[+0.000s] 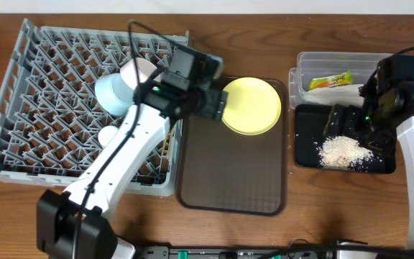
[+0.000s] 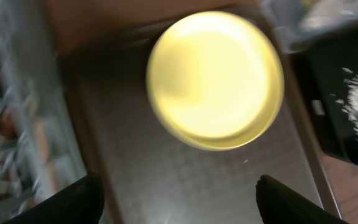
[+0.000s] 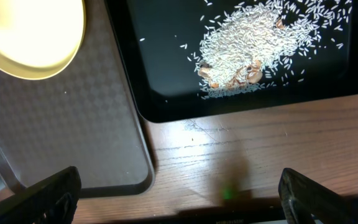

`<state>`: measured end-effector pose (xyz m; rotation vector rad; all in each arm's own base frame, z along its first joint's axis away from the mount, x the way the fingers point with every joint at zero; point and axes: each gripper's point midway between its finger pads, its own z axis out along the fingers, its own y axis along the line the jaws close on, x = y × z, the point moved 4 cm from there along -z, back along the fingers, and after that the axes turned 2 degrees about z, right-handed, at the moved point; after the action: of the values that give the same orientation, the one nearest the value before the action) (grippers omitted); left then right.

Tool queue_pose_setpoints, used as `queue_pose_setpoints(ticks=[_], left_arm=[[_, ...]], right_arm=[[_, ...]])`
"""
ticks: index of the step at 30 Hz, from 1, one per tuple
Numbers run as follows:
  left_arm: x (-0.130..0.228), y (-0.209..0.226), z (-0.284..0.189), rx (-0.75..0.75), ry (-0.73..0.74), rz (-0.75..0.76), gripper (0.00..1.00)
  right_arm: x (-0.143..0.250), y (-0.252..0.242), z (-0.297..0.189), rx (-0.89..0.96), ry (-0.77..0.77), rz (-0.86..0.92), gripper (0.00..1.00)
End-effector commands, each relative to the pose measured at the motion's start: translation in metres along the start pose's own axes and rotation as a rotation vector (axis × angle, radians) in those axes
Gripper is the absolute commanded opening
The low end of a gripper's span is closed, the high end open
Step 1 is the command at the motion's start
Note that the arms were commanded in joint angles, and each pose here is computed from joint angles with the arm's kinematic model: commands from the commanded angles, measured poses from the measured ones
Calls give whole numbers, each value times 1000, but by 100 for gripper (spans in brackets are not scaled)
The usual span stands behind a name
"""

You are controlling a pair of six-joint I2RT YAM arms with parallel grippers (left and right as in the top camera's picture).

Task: Sort waste into correct bins and load items into the dishwasher
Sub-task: 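Reach the left gripper to the yellow plate rim on the brown tray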

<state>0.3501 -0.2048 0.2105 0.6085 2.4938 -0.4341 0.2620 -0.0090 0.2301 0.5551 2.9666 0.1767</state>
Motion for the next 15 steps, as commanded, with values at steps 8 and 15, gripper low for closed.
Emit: queue_pose_setpoints(ticks=[8,15], left_arm=[[12,-69,66,122,63,512,80],[49,-72,124,127,213,572,81]], right_arm=[[-1,0,-3,-7,-9,-5,99],[-1,0,-3,-7,-9,-6,99]])
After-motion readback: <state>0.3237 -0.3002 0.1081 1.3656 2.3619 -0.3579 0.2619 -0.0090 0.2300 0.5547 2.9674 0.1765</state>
